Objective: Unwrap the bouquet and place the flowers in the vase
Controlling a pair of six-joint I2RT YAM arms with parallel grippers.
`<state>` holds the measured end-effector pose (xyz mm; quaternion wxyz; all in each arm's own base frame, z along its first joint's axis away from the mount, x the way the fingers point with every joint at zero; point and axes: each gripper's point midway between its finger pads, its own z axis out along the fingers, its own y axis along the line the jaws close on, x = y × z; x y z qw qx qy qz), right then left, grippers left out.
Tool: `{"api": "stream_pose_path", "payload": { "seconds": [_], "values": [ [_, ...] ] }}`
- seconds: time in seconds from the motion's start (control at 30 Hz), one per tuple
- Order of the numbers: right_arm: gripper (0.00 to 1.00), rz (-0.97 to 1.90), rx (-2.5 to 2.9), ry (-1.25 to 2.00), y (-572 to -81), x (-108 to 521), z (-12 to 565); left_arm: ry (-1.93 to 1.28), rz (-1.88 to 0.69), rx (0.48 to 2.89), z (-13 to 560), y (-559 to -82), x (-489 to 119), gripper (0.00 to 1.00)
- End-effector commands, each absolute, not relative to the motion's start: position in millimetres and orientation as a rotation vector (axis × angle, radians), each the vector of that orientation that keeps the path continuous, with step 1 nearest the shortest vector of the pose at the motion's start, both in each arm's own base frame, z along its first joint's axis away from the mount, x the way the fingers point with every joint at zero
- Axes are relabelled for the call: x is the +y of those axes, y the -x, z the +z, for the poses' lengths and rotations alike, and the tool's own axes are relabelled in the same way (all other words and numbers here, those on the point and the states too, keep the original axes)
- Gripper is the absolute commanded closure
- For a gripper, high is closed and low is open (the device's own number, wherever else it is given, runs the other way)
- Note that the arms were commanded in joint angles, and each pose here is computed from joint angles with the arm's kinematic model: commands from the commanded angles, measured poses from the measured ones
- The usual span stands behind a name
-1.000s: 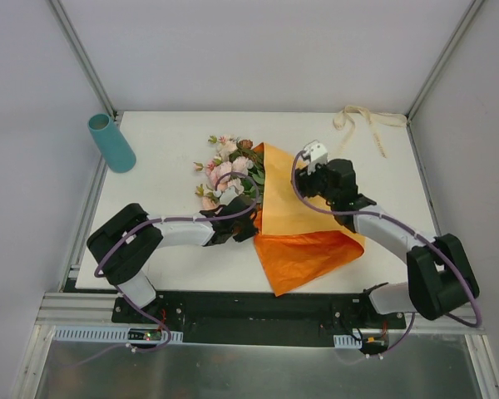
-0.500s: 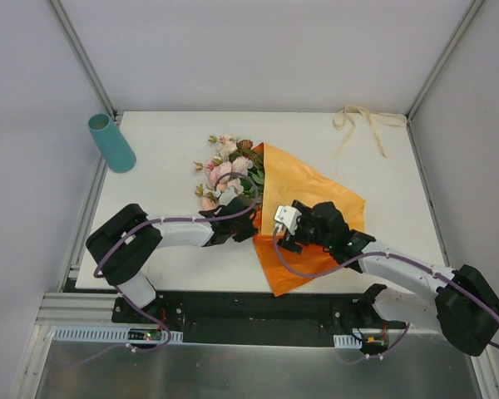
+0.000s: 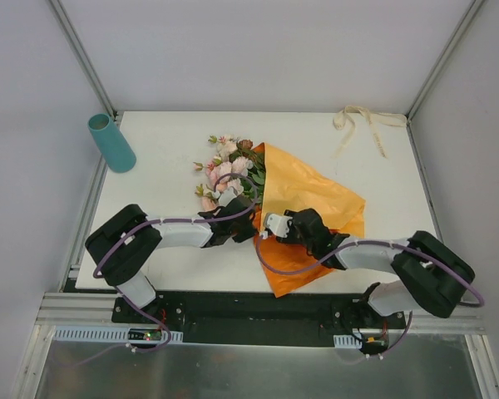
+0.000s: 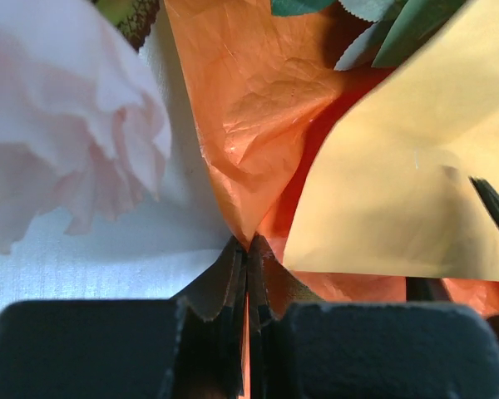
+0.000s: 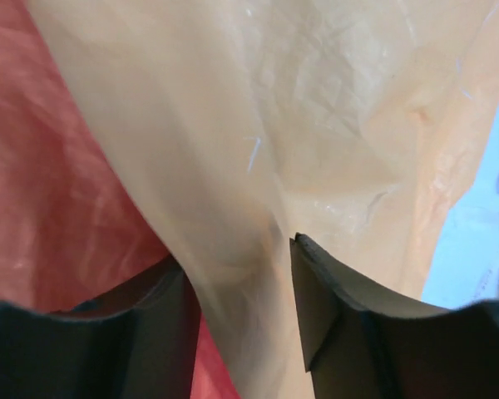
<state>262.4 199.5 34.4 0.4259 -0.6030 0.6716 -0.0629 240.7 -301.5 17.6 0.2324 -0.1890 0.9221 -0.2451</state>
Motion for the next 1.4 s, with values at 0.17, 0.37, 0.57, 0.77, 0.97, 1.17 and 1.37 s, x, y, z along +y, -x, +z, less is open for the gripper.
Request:
{"api": "stream_pose_path", "payload": {
  "seconds": [0.17, 0.37, 0.57, 0.77, 0.97, 1.17, 1.37],
  "values": [
    [1.00, -0.414, 1.588, 1.157, -352.5, 207.0, 70.2, 0.585, -0.561, 2.565, 3.2, -217.6, -267.5, 1.00],
    [1.00, -0.290, 1.526, 0.840, -400.5, 233.5, 114.6, 0.621, -0.487, 2.538, 2.4, -208.9, -240.8, 1.00],
    [1.00, -0.125, 1.519, 0.661, -435.0, 254.4, 142.1, 0.666, -0.386, 2.504, 0.8, -202.5, -213.0, 1.00],
    [1.00, 0.005, 1.572, 0.480, -471.2, 260.0, 146.6, 0.692, -0.290, 2.482, 0.3, -198.3, -191.2, 1.00],
    [1.00, 0.072, 1.647, 0.408, -503.9, 275.2, 144.4, 0.724, -0.218, 2.451, -2.5, -195.2, -172.9, 1.00],
    [1.00, 0.071, 1.714, 0.218, -534.4, 253.6, 142.8, 0.699, -0.168, 2.445, 2.9, -196.5, -165.9, 1.00],
    [1.00, 0.033, 1.770, 0.046, -531.1, 200.1, 141.6, 0.750, -0.135, 2.422, 13.0, -202.2, -136.4, 1.00]
  ]
}}
